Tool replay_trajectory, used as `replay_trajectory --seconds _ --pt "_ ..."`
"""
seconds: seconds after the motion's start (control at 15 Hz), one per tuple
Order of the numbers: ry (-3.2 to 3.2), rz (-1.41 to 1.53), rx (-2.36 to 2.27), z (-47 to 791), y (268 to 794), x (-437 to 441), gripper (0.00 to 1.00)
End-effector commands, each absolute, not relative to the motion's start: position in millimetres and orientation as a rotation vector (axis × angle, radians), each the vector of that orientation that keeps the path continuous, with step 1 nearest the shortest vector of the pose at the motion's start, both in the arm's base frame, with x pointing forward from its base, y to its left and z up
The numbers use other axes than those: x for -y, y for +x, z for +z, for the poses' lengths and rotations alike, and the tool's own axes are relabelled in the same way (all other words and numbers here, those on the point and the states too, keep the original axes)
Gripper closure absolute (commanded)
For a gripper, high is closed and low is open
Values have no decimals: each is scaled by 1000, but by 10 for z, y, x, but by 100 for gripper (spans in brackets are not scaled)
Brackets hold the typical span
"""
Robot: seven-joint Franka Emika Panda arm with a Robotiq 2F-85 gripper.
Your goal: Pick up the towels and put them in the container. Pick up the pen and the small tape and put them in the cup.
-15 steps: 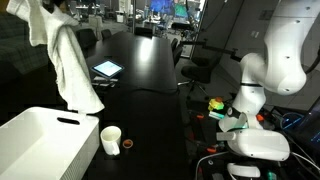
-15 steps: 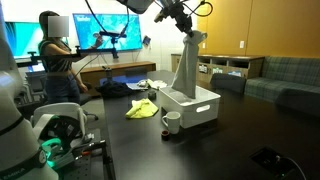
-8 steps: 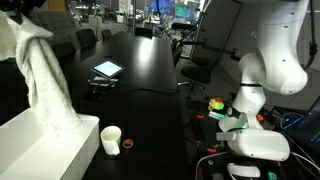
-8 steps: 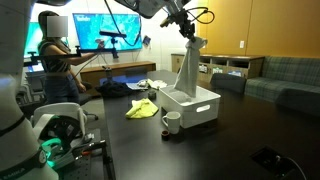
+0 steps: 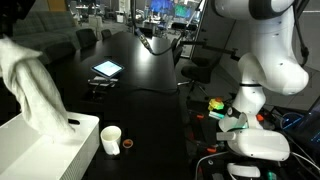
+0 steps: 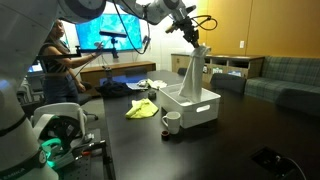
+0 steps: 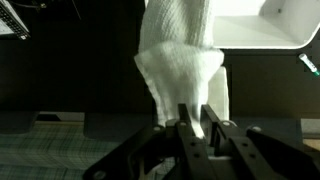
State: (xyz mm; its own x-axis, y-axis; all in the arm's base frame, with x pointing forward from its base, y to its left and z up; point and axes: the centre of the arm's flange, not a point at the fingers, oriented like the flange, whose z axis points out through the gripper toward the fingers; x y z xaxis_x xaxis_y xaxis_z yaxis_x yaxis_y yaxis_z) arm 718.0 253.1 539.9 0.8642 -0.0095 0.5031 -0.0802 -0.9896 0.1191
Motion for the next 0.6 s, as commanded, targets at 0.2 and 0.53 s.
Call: replay_trajectory --seconds 0.2,0.53 --pt "2916 746 42 5349 7354 -2513 24" --pt "3001 474 -201 4797 6697 -2253 0"
